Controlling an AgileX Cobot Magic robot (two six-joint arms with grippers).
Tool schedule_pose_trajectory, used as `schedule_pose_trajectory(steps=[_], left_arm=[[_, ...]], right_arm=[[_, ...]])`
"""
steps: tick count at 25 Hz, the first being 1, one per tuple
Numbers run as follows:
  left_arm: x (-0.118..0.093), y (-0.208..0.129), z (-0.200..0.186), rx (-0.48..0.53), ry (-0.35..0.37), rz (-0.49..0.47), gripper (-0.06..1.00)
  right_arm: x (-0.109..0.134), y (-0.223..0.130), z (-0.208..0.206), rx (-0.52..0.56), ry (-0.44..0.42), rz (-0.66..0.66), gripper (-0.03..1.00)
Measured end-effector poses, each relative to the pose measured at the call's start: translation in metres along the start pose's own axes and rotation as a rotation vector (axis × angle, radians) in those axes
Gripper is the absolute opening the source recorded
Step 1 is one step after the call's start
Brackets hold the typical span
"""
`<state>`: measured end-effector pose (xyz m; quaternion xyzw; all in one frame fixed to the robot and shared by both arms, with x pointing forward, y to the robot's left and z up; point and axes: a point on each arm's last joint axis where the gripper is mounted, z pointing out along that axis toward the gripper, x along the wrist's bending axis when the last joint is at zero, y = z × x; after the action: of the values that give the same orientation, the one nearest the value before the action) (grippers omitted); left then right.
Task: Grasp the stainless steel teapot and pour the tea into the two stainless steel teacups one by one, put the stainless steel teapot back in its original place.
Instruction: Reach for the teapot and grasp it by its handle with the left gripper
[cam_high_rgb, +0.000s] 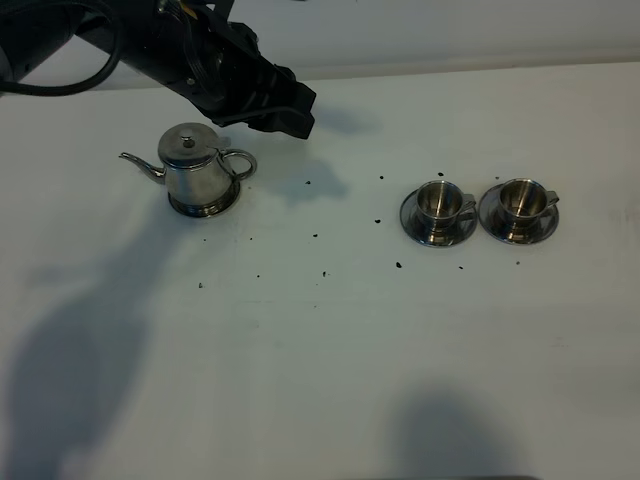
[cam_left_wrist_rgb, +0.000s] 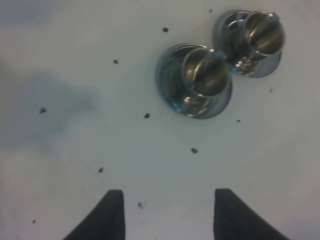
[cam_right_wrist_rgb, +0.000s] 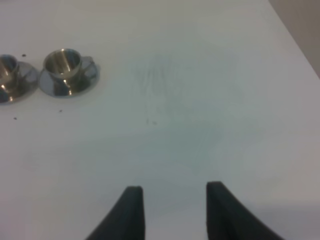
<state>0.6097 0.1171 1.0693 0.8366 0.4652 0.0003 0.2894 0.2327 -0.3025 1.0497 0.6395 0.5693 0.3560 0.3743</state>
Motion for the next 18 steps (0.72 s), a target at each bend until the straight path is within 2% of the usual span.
schedule_pose_trajectory(steps=[4,10,13,18], left_arm=[[-0.008,0.012,0.001,0.052,0.068,0.026,0.44],[-0.038,0.040,0.018,0.135,0.206,0.079,0.44],[-0.038,0.056,0.030,0.111,0.259,0.068,0.44],[-0.020,0.073,0.065,0.070,0.348,0.014,0.44]], right_arm=[[0.000,0.000,0.000,0.000,0.000,0.000,0.29],[0.000,0.000,0.000,0.000,0.000,0.000,0.29],[0.000,0.000,0.000,0.000,0.000,0.000,0.29],[0.000,0.000,0.000,0.000,0.001,0.001,0.29]])
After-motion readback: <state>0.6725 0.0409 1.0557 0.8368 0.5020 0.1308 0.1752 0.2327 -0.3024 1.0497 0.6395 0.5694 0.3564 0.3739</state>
